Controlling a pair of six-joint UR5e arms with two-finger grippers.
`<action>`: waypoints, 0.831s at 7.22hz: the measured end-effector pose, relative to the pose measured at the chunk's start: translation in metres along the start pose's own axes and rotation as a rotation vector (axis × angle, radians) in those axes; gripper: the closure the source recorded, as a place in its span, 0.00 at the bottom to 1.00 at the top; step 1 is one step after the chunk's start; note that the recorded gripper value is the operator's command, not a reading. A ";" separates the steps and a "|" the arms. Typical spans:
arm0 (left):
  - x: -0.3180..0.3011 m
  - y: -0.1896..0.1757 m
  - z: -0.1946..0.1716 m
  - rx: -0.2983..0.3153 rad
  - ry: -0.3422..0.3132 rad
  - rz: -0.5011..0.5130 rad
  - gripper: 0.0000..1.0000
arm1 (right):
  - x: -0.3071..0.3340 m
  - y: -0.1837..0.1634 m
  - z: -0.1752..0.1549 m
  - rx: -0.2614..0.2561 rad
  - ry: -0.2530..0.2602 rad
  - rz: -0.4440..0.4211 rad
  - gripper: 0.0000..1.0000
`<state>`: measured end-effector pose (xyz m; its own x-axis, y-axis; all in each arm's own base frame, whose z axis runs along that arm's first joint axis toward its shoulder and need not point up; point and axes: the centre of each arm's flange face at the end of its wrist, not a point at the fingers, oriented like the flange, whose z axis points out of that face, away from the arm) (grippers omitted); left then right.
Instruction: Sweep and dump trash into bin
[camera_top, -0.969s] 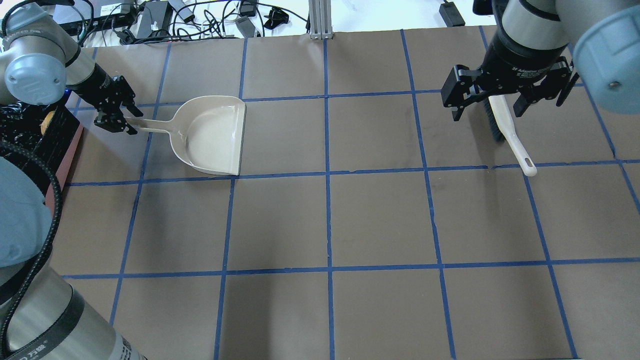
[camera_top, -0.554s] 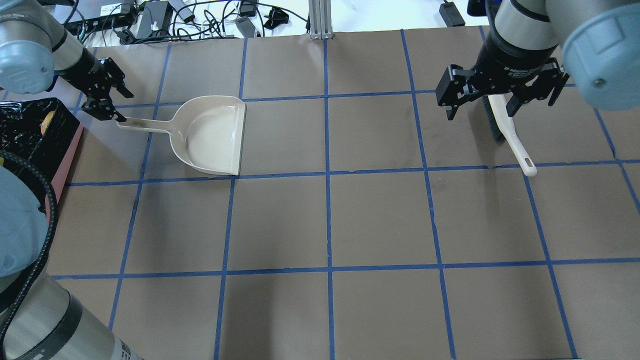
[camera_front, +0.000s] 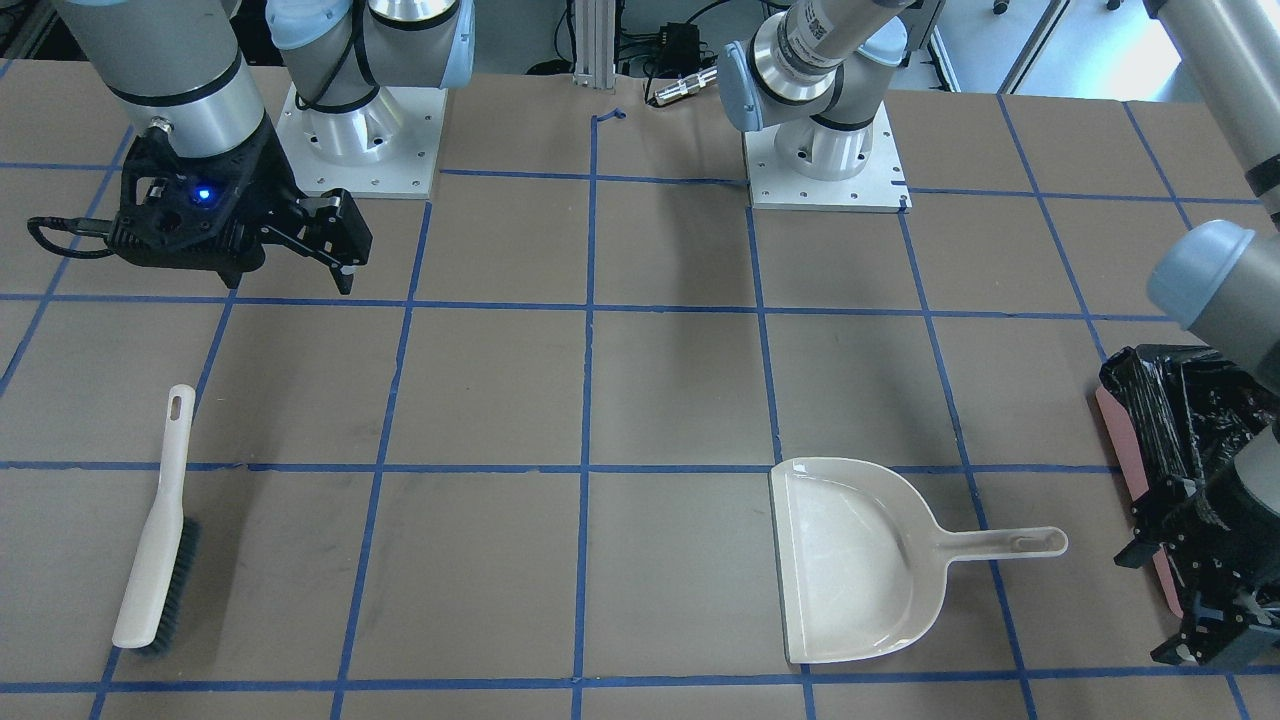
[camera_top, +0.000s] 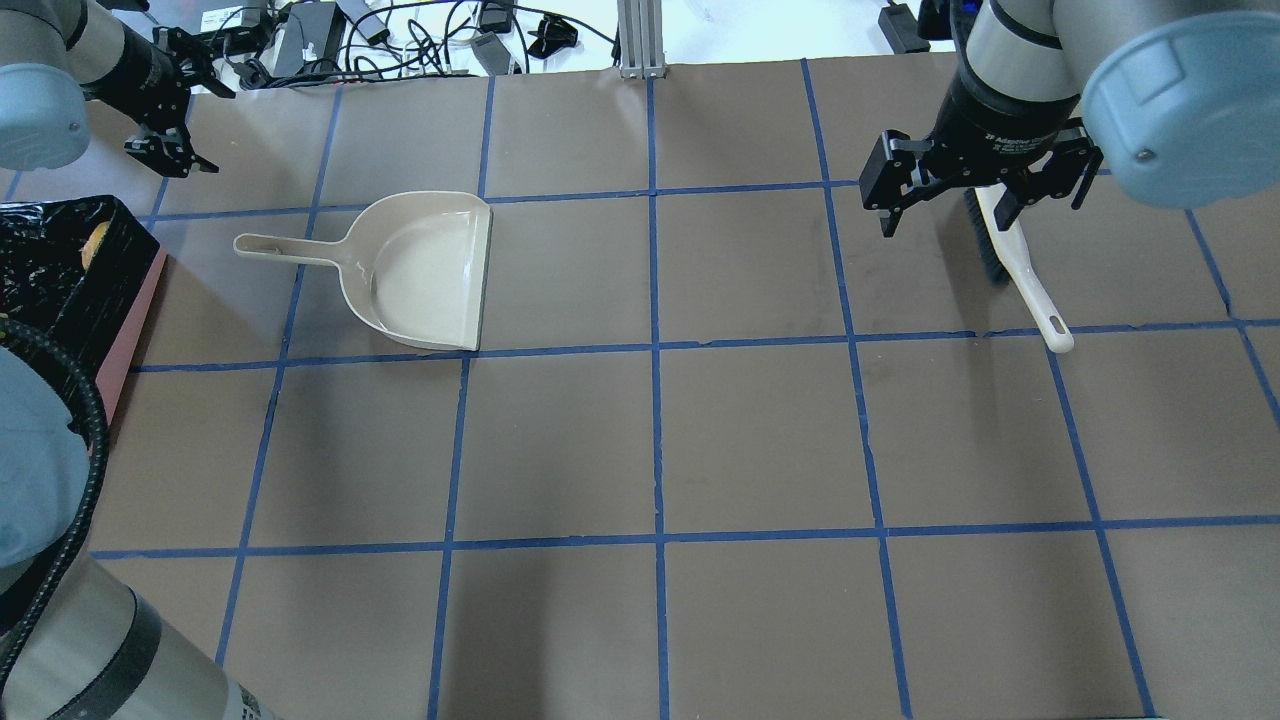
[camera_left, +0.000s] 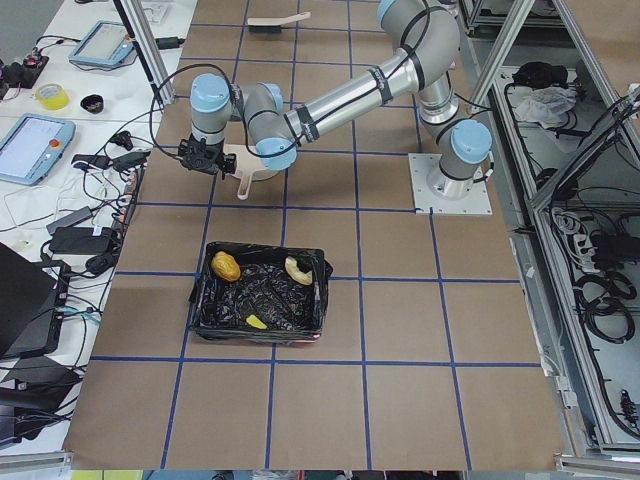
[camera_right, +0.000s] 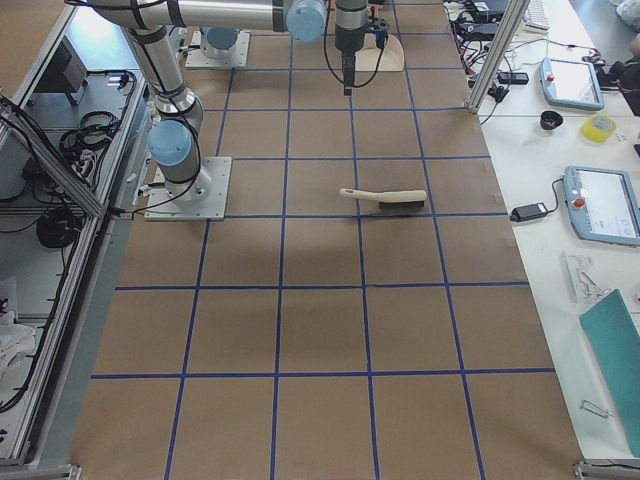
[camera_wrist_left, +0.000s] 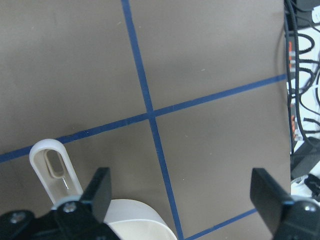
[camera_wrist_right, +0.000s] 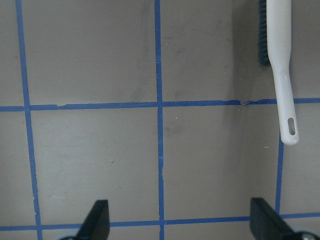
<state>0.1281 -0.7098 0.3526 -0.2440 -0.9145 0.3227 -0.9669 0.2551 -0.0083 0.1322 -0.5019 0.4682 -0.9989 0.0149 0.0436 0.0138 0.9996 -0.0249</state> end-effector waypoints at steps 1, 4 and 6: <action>-0.002 -0.006 -0.005 -0.013 0.024 0.136 0.00 | 0.000 0.000 0.000 0.000 -0.001 -0.001 0.00; -0.015 -0.032 -0.012 0.008 0.039 0.715 0.00 | 0.000 -0.001 0.001 -0.001 0.000 -0.004 0.00; -0.048 -0.071 0.003 -0.003 -0.001 1.013 0.00 | 0.000 -0.001 0.001 0.000 0.001 -0.003 0.00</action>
<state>0.2077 -0.6852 0.3347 -0.9493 -0.2678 0.1647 -0.3050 0.9116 -0.2756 0.1322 -0.5026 0.4677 -0.9989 0.0115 0.0445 0.0105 0.9996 -0.0244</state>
